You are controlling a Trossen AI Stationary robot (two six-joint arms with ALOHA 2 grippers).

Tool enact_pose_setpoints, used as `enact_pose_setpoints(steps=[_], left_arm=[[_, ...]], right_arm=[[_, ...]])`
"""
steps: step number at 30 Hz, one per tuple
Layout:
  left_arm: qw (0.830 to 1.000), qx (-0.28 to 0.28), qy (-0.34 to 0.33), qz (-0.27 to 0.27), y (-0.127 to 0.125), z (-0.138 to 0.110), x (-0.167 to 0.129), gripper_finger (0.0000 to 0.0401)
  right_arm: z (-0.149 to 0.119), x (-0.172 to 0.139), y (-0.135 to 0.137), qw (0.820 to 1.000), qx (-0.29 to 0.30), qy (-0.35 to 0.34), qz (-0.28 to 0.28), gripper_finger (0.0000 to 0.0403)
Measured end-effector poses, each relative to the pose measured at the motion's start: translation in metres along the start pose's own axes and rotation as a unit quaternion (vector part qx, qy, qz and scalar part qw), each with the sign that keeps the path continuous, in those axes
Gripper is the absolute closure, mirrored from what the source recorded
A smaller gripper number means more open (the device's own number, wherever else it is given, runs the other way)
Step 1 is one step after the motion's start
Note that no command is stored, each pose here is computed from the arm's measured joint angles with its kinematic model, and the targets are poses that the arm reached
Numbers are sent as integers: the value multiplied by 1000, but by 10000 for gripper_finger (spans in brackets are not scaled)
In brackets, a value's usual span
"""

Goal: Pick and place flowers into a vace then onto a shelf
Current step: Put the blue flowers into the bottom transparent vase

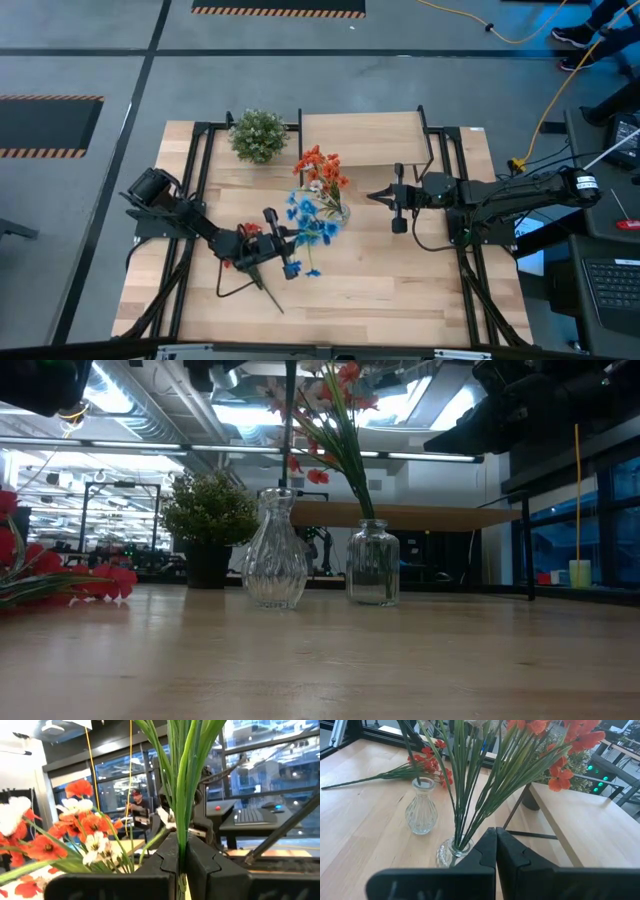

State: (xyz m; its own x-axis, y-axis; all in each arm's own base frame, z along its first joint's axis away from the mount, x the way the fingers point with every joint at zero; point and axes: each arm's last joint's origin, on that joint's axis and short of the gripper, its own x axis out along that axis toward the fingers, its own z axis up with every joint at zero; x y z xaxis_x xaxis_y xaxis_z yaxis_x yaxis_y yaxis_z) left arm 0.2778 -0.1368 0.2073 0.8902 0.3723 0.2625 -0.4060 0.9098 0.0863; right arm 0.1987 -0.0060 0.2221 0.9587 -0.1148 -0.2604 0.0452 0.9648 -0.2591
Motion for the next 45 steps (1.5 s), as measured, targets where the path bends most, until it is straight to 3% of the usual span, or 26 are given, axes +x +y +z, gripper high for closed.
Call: enact_pose_setpoints(steps=[36,45], left_arm=[[996,0,87,-5,-1,-25,4,388],[994,4,105,-6,-2,-30,3,370]], right_arm=[[0,0,0,1000,2,0,0,399],[0,0,0,1000,2,0,0,399]])
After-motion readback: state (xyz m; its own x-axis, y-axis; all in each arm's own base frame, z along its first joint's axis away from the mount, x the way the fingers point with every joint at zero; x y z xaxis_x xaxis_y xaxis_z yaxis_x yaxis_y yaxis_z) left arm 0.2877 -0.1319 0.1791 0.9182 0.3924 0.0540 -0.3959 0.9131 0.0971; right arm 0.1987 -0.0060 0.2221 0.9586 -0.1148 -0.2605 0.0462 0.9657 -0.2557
